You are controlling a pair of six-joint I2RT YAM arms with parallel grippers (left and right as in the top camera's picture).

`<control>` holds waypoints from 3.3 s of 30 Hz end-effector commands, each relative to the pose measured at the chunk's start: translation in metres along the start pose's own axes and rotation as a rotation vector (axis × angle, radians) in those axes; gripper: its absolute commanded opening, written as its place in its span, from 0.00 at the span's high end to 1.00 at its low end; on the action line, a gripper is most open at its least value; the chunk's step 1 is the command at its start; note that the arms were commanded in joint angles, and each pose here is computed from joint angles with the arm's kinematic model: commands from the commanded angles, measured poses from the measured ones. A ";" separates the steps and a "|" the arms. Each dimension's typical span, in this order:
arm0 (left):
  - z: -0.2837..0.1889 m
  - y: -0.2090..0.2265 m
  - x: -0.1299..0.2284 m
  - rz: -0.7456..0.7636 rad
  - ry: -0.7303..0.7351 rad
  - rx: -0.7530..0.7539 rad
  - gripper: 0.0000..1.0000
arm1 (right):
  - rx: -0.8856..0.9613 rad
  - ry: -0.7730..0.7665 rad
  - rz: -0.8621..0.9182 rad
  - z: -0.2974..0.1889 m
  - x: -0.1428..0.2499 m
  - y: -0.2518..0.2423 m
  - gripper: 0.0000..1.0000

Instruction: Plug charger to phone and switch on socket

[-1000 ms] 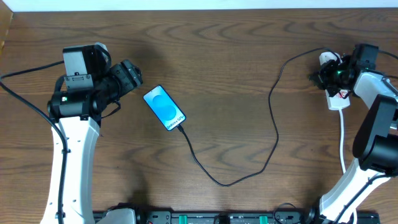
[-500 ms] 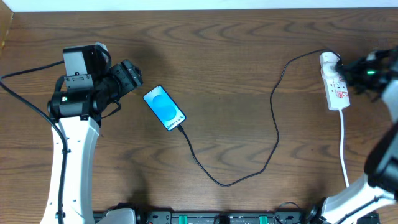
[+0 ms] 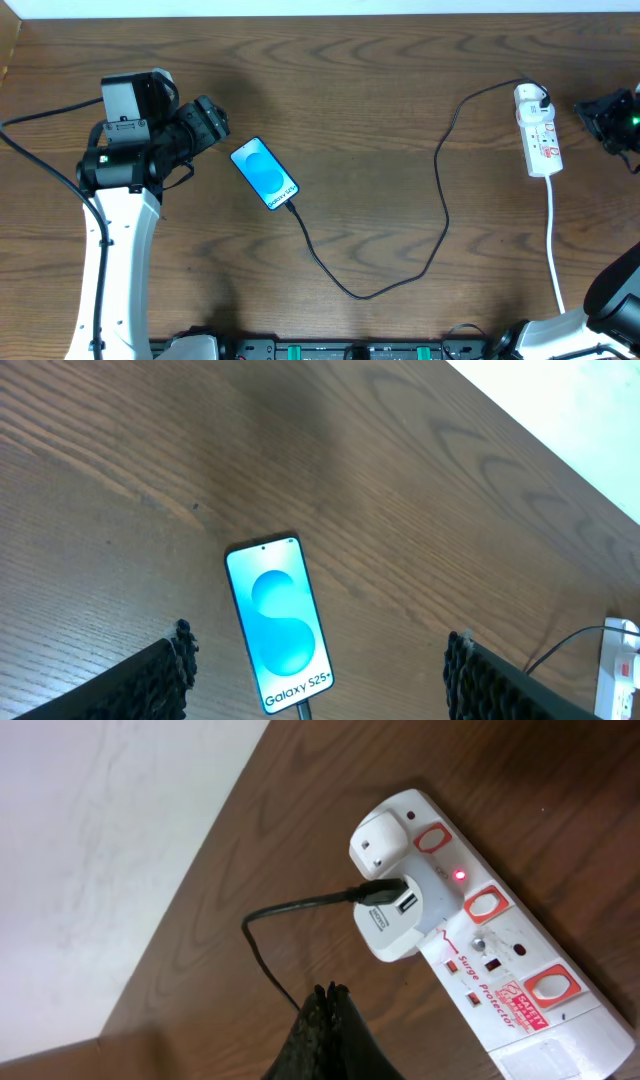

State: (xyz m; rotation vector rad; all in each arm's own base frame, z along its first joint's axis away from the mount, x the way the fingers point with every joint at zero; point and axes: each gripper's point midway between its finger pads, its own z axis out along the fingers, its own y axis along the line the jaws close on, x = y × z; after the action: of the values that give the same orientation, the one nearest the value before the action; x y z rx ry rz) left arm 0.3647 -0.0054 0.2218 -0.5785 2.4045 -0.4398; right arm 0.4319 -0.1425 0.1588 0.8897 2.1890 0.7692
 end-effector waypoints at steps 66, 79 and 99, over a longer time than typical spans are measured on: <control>-0.002 0.002 -0.003 0.004 -0.012 -0.009 0.20 | 0.092 -0.319 -1.006 -0.146 0.132 0.126 0.01; -0.002 0.002 -0.003 0.004 -0.012 -0.009 0.20 | -0.031 -0.731 -1.009 -0.123 0.181 0.050 0.01; -0.002 0.002 -0.003 0.004 -0.012 -0.009 0.20 | -0.023 -0.707 -1.014 -0.099 0.209 0.013 0.01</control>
State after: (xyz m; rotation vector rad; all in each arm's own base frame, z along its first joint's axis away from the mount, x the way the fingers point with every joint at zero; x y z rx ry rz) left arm 0.3646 -0.0054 0.2216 -0.5788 2.4052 -0.4397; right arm 0.2466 -0.0036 0.1576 -0.0720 1.6425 -0.0444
